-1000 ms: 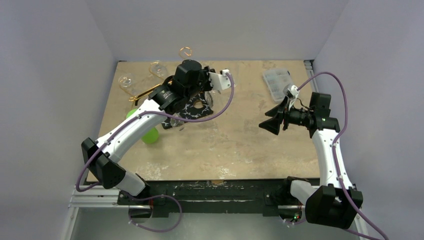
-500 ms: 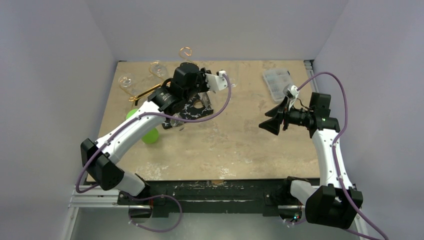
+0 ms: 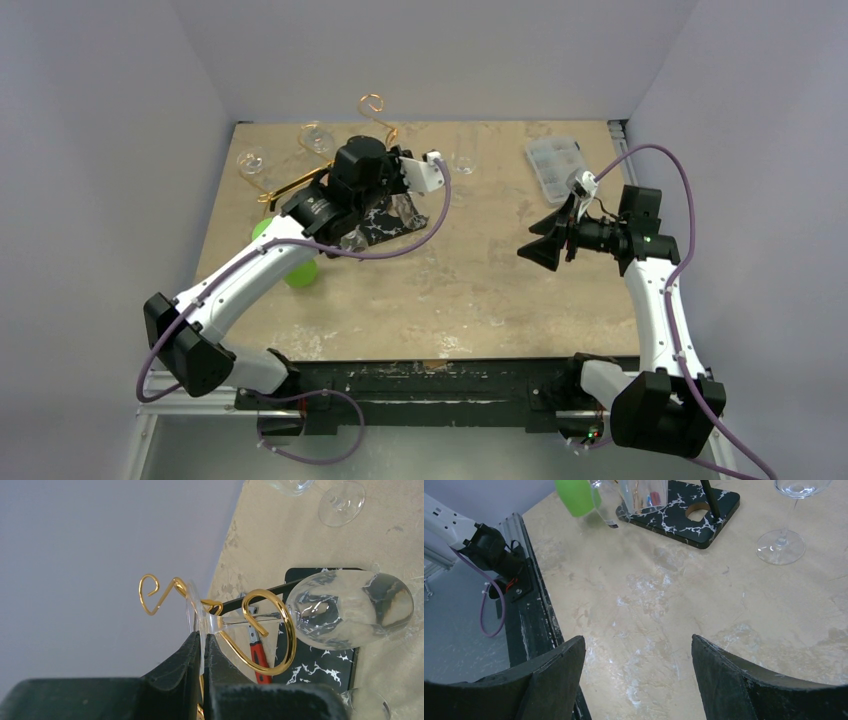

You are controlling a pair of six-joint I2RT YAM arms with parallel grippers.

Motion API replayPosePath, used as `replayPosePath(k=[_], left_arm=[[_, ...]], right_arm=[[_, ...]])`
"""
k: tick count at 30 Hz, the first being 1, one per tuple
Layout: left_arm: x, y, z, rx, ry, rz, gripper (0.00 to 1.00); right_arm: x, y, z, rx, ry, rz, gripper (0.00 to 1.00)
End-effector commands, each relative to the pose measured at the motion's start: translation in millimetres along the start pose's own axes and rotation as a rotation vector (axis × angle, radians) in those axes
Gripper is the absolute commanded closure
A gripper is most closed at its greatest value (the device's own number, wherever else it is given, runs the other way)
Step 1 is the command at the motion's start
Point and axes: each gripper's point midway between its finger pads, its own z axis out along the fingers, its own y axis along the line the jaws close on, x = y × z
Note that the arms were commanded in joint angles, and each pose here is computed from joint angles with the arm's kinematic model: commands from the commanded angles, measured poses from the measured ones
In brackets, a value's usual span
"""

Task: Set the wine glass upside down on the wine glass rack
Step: Turn the wine glass upside down at the wine rack.

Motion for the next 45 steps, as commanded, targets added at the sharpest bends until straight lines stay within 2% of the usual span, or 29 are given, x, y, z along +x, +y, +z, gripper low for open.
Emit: replayPosePath(k=[1, 26, 45], left_arm=[[-9, 24, -23, -0.080, -0.048, -0.038, 1.00], [-32, -9, -46, 0.006, -0.111, -0.028, 1.00], [-48, 5, -19, -0.063, -0.116, -0.004, 1.00]], right_arm=[[-16, 8, -4, -0.013, -0.028, -0.067, 0.24], [-16, 8, -4, -0.011, -0.028, -0.066, 0.24], [-16, 9, -4, -0.014, -0.030, -0.069, 0.24]])
